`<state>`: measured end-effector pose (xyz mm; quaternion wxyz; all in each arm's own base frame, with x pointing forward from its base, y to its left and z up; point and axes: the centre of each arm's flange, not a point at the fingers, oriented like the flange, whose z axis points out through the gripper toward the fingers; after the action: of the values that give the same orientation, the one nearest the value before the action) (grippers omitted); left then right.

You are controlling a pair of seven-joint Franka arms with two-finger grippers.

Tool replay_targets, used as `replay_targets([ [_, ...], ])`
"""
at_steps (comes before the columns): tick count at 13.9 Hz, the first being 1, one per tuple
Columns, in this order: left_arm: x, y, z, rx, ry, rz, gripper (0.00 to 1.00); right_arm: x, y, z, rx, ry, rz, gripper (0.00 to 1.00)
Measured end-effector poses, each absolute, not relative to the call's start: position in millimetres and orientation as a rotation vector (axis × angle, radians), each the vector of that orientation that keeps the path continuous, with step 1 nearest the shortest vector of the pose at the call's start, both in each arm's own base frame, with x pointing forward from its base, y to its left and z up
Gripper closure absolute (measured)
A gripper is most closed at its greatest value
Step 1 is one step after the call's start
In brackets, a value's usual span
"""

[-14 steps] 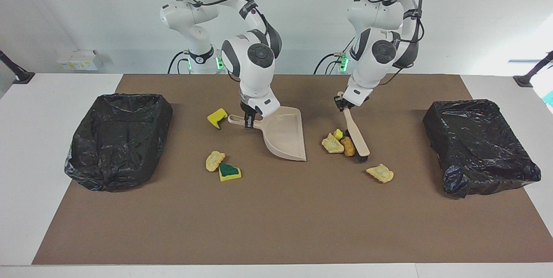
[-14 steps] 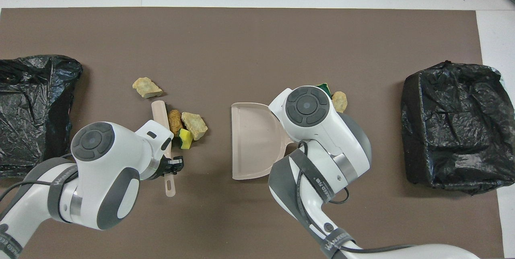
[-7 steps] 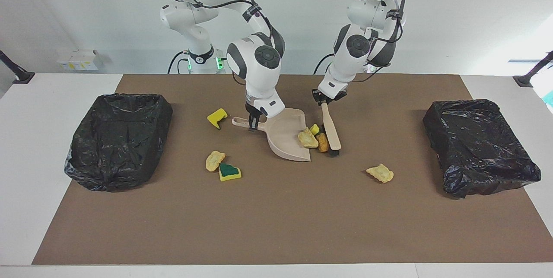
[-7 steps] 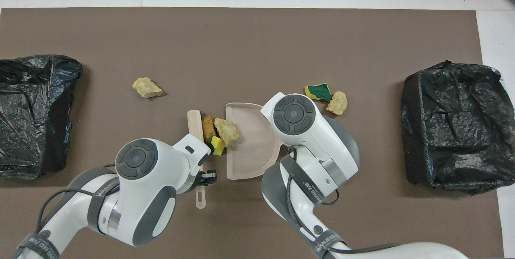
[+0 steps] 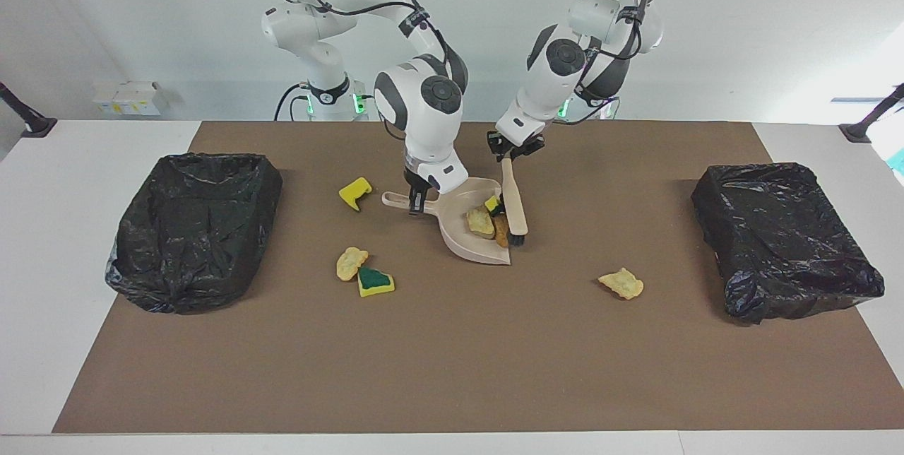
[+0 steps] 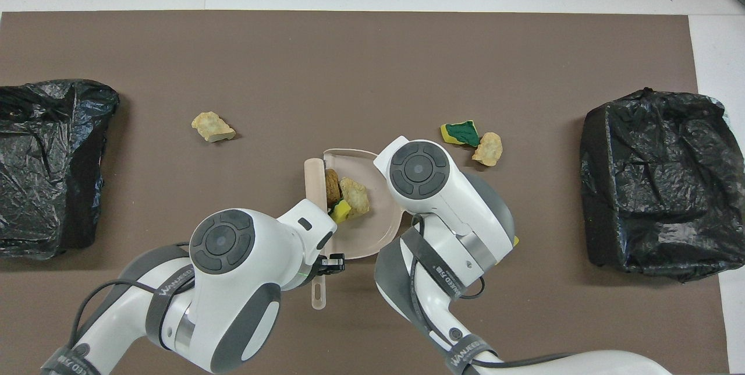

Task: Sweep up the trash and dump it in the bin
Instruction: 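Sweep the bread chunks into the dustpan with the brush in the left gripper, then sweep the remaining chunk into the dustpan with the left gripper's brush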

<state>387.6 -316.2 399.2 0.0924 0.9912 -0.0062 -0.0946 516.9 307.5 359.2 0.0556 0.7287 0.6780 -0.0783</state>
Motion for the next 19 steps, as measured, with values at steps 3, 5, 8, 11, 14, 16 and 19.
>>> replay_targets([
  [3, 407, -292, 425, 2.941, 0.01, -0.327, 0.74, 517, 308, 359, 2.212, 2.058, -0.238, 0.68],
  [5, 428, -250, 437, 2.973, -0.039, -0.354, 0.74, 516, 308, 359, 2.212, 2.058, -0.238, 0.68],
  [8, 465, -172, 439, 3.086, -0.098, -0.277, 0.74, 516, 308, 359, 2.212, 2.058, -0.238, 0.68],
  [11, 501, -81, 439, 3.116, -0.128, -0.185, 0.74, 516, 308, 358, 2.212, 2.058, -0.239, 0.68],
  [14, 537, -32, 432, 3.156, -0.155, -0.114, 0.74, 516, 308, 358, 2.212, 2.058, -0.24, 0.68],
  [16, 564, -36, 412, 3.199, -0.222, -0.118, 0.74, 516, 308, 358, 2.212, 2.058, -0.241, 0.68],
  [19, 584, -54, 366, 3.202, -0.305, -0.141, 0.74, 516, 308, 358, 2.212, 2.057, -0.241, 0.68],
])
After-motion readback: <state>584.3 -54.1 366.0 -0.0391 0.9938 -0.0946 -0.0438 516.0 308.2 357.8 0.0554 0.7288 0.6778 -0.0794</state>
